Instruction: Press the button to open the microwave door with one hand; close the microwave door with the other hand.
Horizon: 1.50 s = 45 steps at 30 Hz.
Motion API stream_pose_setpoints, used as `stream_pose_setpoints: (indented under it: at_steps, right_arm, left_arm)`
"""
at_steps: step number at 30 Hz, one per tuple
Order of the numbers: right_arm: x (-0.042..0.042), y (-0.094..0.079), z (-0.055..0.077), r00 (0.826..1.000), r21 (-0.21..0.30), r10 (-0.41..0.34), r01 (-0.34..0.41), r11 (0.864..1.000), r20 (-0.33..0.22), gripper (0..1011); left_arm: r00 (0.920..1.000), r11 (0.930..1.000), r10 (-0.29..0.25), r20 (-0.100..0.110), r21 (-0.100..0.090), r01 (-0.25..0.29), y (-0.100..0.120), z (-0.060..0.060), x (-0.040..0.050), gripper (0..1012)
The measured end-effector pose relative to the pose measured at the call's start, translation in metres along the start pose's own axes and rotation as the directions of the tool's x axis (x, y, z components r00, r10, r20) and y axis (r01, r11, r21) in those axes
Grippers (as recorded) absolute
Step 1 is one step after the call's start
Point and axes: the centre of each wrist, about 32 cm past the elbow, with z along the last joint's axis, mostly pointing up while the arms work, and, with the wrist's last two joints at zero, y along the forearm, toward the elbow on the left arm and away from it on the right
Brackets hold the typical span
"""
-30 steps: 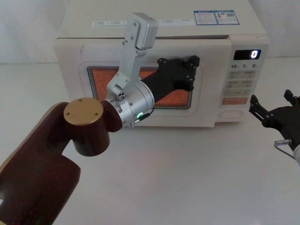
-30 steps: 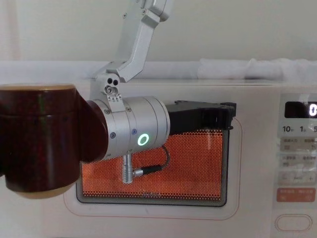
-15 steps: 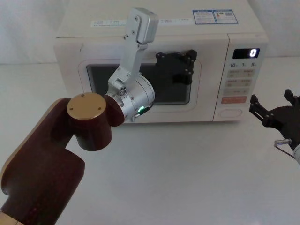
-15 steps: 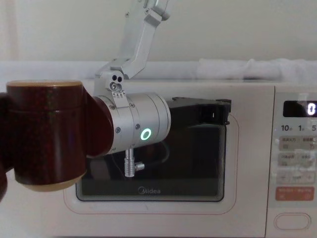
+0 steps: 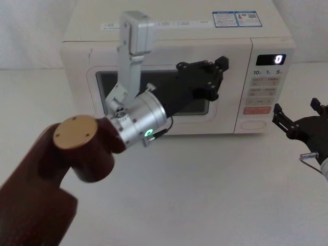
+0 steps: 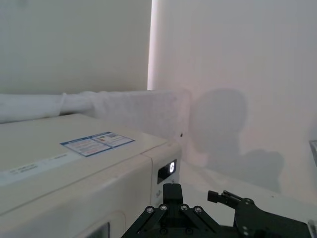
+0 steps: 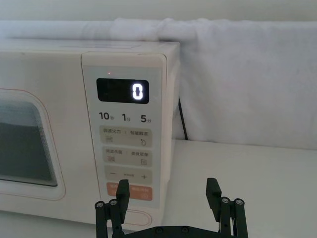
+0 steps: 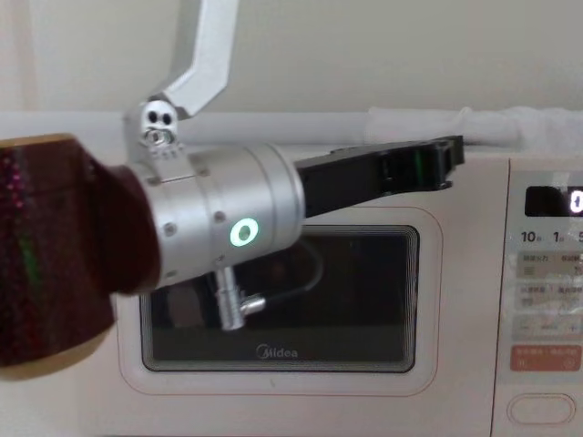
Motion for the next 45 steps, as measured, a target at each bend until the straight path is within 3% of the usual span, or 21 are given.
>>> stream_pose_setpoints:
  at_steps: [5,10,13,14,17,19,21,23,24,26,27,30,32,33,35,36,38,39,40,42,45]
  right_arm:
    - [0.0000,0.000,0.000,1.000,0.000,0.000,0.000,1.000,0.000,1000]
    - [0.0000,0.000,0.000,1.000,0.000,0.000,0.000,1.000,0.000,1000]
    - [0.0000,0.000,0.000,1.000,0.000,0.000,0.000,1.000,0.000,1000]
    - [0.0000,0.000,0.000,1.000,0.000,0.000,0.000,1.000,0.000,1000]
    - [0.0000,0.000,0.000,1.000,0.000,0.000,0.000,1.000,0.000,1000]
    - [0.0000,0.000,0.000,1.000,0.000,0.000,0.000,1.000,0.000,1000]
    - [0.0000,0.000,0.000,1.000,0.000,0.000,0.000,1.000,0.000,1000]
    - [0.0000,0.000,0.000,1.000,0.000,0.000,0.000,1.000,0.000,1000]
    - [0.0000,0.000,0.000,1.000,0.000,0.000,0.000,1.000,0.000,1000]
    - [0.0000,0.000,0.000,1.000,0.000,0.000,0.000,1.000,0.000,1000]
    - [0.0000,0.000,0.000,1.000,0.000,0.000,0.000,1.000,0.000,1000]
    - [0.0000,0.000,0.000,1.000,0.000,0.000,0.000,1.000,0.000,1000]
    - [0.0000,0.000,0.000,1.000,0.000,0.000,0.000,1.000,0.000,1000]
    - [0.0000,0.000,0.000,1.000,0.000,0.000,0.000,1.000,0.000,1000]
    - [0.0000,0.000,0.000,1.000,0.000,0.000,0.000,1.000,0.000,1000]
    - [0.0000,0.000,0.000,1.000,0.000,0.000,0.000,1.000,0.000,1000]
    - [0.0000,0.000,0.000,1.000,0.000,0.000,0.000,1.000,0.000,1000]
    - [0.0000,0.000,0.000,1.000,0.000,0.000,0.000,1.000,0.000,1000]
    - [0.0000,0.000,0.000,1.000,0.000,0.000,0.000,1.000,0.000,1000]
    - [0.0000,0.000,0.000,1.000,0.000,0.000,0.000,1.000,0.000,1000]
    - [0.0000,0.000,0.000,1.000,0.000,0.000,0.000,1.000,0.000,1000]
  left_arm:
    - [0.9989,0.9990,0.046,0.007,-0.001,-0.046,0.018,-0.003,-0.0032,0]
    - [0.9847,0.9876,0.157,0.075,-0.012,-0.157,0.043,-0.005,-0.0033,0]
    - [0.9623,0.9693,0.246,0.116,-0.028,-0.244,0.056,-0.007,-0.0016,0]
    - [0.9484,0.9579,0.287,0.135,-0.038,-0.285,0.062,-0.007,-0.0001,0]
    - [0.9275,0.9405,0.340,0.156,-0.054,-0.335,0.070,-0.006,0.0024,0]
    - [0.8974,0.9145,0.405,0.176,-0.077,-0.397,0.079,-0.004,0.0052,0]
    - [0.8892,0.9071,0.421,0.179,-0.083,-0.413,0.082,-0.003,0.0055,0]
    - [0.8585,0.8779,0.479,0.183,-0.101,-0.468,0.092,-0.001,0.0058,0]
    - [0.8585,0.8779,0.479,0.183,-0.101,-0.468,0.092,-0.001,0.0058,0]
    - [0.8296,0.8495,0.528,0.183,-0.113,-0.515,0.104,0.000,0.0037,0]
    - [0.8296,0.8495,0.528,0.183,-0.113,-0.515,0.104,0.000,0.0037,0]
    - [0.7930,0.8138,0.581,0.183,-0.121,-0.568,0.118,0.001,-0.0013,0]
    - [0.7778,0.7992,0.601,0.184,-0.123,-0.588,0.123,0.001,-0.0035,0]
    - [0.7601,0.7825,0.622,0.187,-0.124,-0.610,0.128,0.000,-0.0056,0]
    - [0.7455,0.7684,0.639,0.188,-0.123,-0.628,0.133,-0.001,-0.0076,0]
    - [0.7265,0.7495,0.661,0.187,-0.121,-0.651,0.138,-0.003,-0.0096,0]
    - [0.7059,0.7282,0.684,0.183,-0.118,-0.675,0.144,-0.006,-0.0115,0]
    - [0.6851,0.7058,0.707,0.176,-0.114,-0.699,0.147,-0.009,-0.0131,0]
    - [0.6851,0.7058,0.707,0.176,-0.114,-0.699,0.147,-0.009,-0.0131,0]
    - [0.6416,0.6602,0.749,0.164,-0.107,-0.743,0.155,-0.016,-0.0151,0]
    - [0.6092,0.6260,0.777,0.157,-0.097,-0.774,0.161,-0.024,-0.0159,0]
